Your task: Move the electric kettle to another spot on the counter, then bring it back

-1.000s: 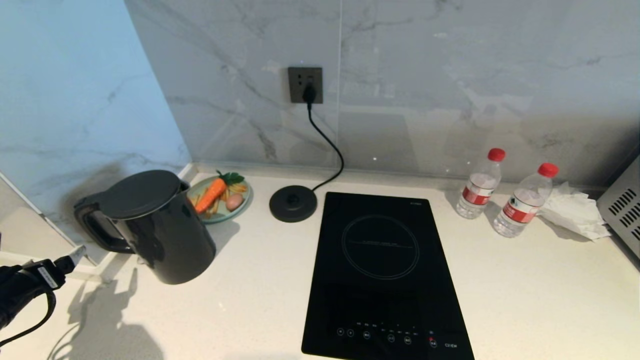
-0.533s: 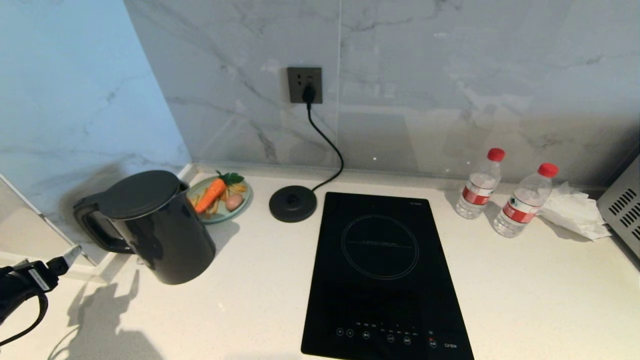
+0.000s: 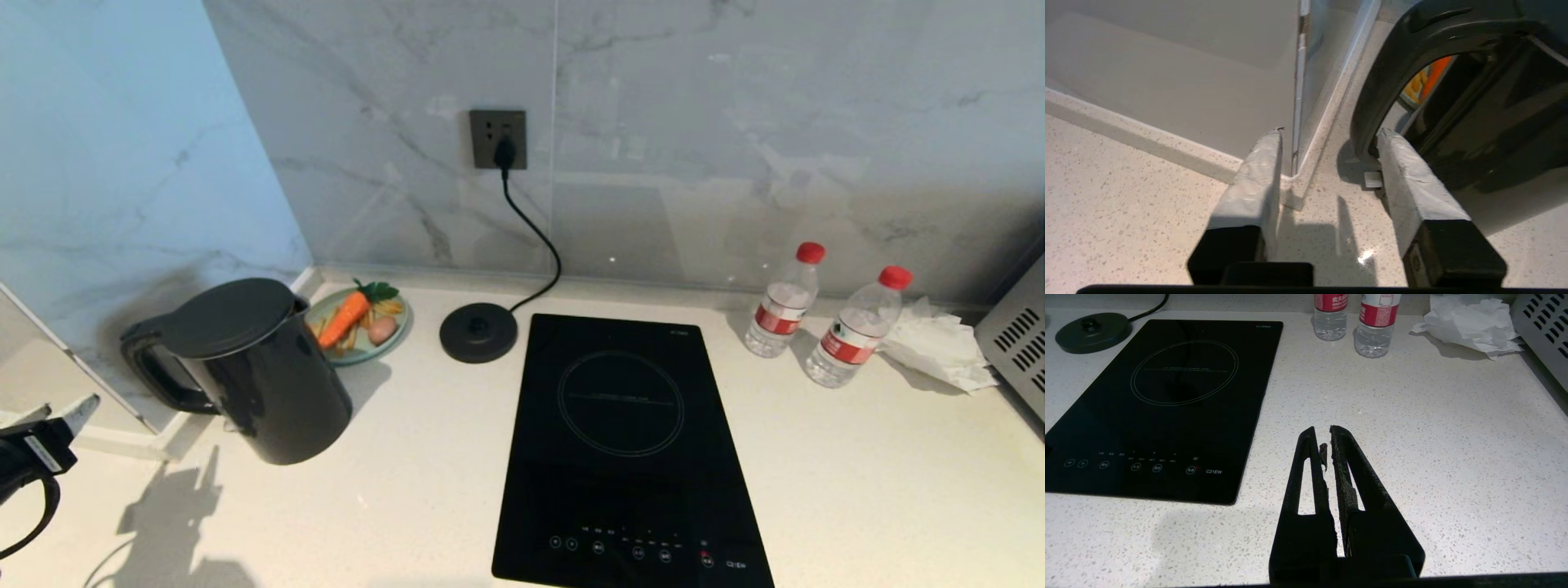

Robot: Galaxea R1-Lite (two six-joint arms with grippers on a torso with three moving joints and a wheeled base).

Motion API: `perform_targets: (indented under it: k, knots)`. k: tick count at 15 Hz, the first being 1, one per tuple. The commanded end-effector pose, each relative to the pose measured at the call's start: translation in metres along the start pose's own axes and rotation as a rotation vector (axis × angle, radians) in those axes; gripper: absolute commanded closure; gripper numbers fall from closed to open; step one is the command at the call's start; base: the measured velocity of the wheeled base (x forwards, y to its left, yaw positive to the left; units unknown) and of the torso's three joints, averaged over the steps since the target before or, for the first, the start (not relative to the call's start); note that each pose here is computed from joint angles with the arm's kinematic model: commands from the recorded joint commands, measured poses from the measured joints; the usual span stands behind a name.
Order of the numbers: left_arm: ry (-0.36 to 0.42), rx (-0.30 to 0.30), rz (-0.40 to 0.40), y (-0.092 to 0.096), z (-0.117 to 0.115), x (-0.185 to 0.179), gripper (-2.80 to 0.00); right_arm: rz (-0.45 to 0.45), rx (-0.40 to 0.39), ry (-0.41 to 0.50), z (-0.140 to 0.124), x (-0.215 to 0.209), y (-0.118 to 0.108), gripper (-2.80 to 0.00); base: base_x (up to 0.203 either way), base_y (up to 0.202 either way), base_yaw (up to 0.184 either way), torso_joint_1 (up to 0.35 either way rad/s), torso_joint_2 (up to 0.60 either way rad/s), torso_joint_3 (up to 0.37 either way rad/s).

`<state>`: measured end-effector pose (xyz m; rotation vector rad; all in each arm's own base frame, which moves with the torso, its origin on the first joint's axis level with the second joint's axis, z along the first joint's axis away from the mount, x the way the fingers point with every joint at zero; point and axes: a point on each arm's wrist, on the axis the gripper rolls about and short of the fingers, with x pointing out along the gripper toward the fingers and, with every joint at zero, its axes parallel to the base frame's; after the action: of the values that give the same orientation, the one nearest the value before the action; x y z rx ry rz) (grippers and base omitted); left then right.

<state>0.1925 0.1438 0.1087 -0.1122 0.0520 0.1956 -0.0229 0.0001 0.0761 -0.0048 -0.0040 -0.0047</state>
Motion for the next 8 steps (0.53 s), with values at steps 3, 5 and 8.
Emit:
perform_targets:
  k: [3,5,8]
  knots:
    - [-0.067,0.038,-0.047,-0.018,0.016,-0.012,0.00,0.000,0.000,-0.001,0.000,0.000,0.000,0.00,0.000,0.000,0.000,0.000,0.00,0.000]
    - [-0.105,0.050,-0.061,-0.025,0.030,-0.020,0.00,0.000,0.000,-0.001,0.000,0.000,0.000,0.00,0.000,0.000,0.000,0.000,0.00,0.000]
    - [-0.133,0.000,-0.102,-0.043,0.061,-0.036,0.00,0.000,-0.001,0.001,0.000,0.000,0.000,0.00,0.000,0.000,0.000,0.000,0.00,0.000]
